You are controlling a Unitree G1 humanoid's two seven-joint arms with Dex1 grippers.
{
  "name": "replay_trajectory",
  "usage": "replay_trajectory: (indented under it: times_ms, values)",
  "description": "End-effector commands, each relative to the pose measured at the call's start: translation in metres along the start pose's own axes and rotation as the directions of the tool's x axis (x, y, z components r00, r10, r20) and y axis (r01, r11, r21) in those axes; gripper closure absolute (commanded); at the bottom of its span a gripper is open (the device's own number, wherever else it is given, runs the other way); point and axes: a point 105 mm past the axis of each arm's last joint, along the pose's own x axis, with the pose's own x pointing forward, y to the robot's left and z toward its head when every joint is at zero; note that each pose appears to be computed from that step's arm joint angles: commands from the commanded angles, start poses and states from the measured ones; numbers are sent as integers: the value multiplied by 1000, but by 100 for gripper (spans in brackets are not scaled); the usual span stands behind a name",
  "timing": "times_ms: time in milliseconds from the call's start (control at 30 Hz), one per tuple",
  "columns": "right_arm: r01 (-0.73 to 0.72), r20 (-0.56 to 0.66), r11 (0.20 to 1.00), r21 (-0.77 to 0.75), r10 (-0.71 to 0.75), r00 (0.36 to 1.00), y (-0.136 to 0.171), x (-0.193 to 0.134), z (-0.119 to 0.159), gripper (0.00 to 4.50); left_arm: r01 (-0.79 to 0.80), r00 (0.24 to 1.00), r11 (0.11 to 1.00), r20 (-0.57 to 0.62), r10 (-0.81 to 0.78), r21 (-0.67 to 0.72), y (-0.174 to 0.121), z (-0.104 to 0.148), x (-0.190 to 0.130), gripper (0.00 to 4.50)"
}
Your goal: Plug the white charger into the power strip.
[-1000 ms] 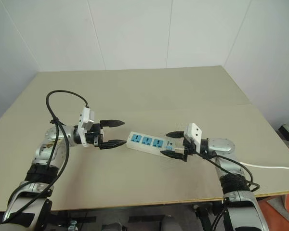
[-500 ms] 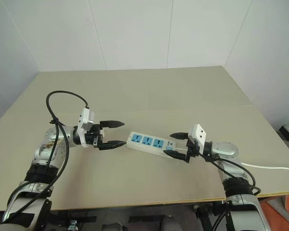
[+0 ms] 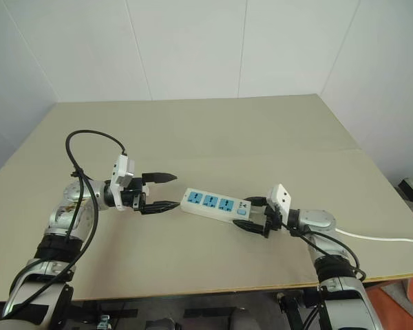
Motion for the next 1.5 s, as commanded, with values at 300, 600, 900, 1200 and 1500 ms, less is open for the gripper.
replay_trajectory:
  times_ms: [300,600,900,1200,1500]
  values:
    - [17,38,999,-28,-16,999,-5,1,8,8,-12,1000,999,10,11,43,0,9,-3,0]
    - [20,80,999,-35,-17,997,-3,3,12,8,-8,1000,999,13,7,40,-1,10,-2,0]
    - [10,84,1000,-24,-8,996,-3,6,12,24,-8,1000,999,13,8,37,-2,8,-3,0]
    - [33,90,999,-33,-30,995,-5,5,12,108,-21,1000,998,6,21,51,1,9,-4,0]
    - [19,87,999,-40,-16,996,-6,8,13,108,-56,951,969,-284,126,241,46,24,-1,0]
